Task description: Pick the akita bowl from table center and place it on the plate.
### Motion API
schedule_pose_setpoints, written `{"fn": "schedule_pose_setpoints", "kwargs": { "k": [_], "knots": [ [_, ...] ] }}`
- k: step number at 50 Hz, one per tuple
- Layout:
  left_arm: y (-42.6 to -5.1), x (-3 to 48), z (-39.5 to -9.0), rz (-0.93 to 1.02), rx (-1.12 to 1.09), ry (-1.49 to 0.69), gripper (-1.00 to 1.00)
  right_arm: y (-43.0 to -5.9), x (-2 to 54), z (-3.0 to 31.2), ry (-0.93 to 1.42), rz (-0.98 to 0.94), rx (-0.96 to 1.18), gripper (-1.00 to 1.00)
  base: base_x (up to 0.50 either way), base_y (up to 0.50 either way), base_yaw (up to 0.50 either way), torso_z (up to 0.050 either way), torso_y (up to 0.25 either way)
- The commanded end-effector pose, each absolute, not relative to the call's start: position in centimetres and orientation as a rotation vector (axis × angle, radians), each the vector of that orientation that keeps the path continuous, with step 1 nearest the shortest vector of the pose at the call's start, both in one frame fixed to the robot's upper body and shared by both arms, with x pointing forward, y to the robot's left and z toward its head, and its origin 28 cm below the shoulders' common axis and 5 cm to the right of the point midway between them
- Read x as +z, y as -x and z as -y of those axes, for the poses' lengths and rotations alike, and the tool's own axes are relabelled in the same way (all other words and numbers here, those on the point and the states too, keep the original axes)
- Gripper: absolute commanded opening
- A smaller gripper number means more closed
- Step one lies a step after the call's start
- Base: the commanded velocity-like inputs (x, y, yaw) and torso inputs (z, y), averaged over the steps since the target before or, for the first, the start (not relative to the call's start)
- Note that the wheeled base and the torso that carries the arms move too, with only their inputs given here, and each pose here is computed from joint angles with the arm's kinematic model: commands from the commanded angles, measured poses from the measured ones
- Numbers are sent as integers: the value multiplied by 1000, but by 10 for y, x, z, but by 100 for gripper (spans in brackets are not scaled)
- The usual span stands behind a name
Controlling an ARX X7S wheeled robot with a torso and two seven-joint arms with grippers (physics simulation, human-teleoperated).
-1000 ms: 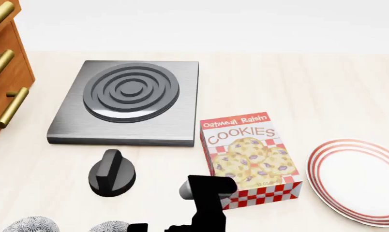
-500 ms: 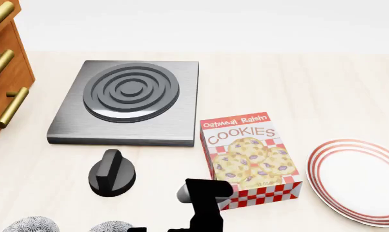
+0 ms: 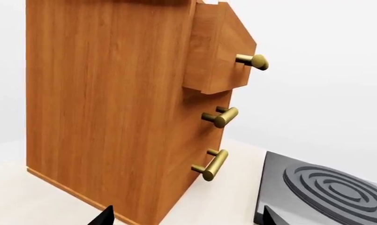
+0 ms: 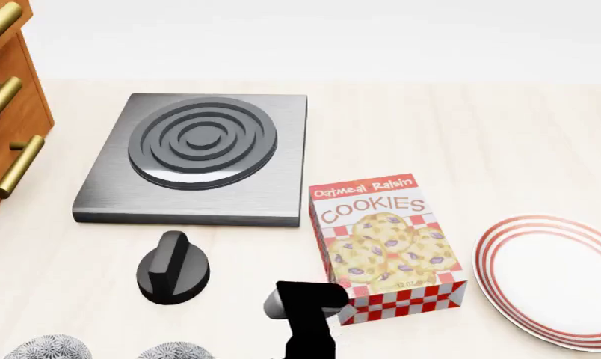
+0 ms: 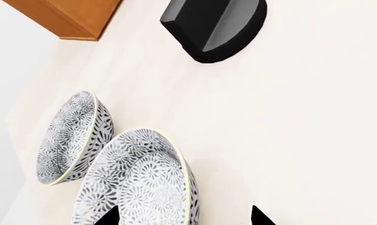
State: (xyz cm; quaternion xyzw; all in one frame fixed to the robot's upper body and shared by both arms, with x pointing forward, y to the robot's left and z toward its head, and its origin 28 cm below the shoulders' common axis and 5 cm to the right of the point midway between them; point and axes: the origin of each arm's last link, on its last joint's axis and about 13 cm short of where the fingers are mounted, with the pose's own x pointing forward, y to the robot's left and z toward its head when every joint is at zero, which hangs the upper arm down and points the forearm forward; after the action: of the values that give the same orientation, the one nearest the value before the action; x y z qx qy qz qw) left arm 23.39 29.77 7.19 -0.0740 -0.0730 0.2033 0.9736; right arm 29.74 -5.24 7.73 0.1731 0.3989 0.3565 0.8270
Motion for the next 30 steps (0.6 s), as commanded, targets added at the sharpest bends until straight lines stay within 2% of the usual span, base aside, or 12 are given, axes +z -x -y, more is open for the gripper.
{"fn": "schedule_pose_setpoints", "kwargs": {
  "k": [1,13,14,30],
  "knots": [
    [-234,72,-298,148,410,151,100,-292,77,49,-353,-869,808,100,0,0,0,0,0],
    [-234,72,-297,147,408,152,100,-293,78,50,-350,-866,806,100,0,0,0,0,0],
    [-234,72,-297,147,408,153,100,-293,78,50,-350,-862,805,-100,0,0,0,0,0],
    [-234,72,-296,149,401,152,100,-293,86,55,-357,-791,769,-100,0,0,0,0,0]
  ]
}}
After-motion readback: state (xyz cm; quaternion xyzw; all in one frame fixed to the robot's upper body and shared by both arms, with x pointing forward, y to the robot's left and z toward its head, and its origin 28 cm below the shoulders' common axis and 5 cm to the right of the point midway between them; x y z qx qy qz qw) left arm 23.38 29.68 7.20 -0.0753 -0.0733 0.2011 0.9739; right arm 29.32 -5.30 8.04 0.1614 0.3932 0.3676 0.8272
